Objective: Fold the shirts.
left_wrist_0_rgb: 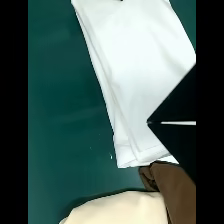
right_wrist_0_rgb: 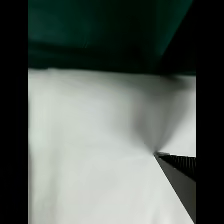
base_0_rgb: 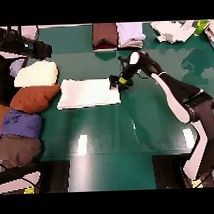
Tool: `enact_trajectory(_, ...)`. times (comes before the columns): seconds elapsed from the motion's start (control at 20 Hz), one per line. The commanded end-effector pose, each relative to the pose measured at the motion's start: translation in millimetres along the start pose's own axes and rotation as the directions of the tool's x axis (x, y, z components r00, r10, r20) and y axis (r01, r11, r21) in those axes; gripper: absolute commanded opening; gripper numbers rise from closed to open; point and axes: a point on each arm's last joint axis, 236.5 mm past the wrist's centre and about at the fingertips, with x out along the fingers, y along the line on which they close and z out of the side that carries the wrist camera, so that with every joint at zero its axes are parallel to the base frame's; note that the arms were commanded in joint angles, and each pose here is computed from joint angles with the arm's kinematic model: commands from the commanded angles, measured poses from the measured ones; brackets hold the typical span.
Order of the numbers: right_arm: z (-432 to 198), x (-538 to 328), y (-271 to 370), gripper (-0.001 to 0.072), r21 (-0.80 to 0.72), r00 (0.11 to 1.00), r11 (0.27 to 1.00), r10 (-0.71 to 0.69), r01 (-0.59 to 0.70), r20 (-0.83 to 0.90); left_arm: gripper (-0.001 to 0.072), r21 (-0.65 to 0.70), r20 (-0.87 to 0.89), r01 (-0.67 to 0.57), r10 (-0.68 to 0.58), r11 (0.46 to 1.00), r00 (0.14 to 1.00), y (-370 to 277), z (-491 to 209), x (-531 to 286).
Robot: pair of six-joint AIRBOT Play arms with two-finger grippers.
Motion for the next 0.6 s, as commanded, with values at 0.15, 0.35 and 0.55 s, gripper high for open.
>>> enact_trajectory(0.15, 18.2, -8.3, -9.5, 0.0016, -0.128, 0.980, 0.973, -0.183, 0.193, 0.081, 0.0029, 0.000, -0.009, 0.014, -0.014, 1.000, 1.000, -3.4, -2.1, 0.3)
enact_trajectory(0.35, 39.5, -78.5, -39.8, 0.0016, -0.104, 0.950, 0.956, -0.251, 0.274, 0.188, 0.0028, 0.035, -0.016, 0.047, -0.046, 0.998, 0.999, -25.2, -3.3, 1.6)
enact_trajectory(0.55, 32.9, -161.9, -131.4, 0.0016, 0.073, 0.904, 0.936, -0.352, 0.345, 0.241, 0.0028, 0.123, -0.020, 0.106, -0.105, 0.987, 0.994, -66.4, -4.5, 2.5)
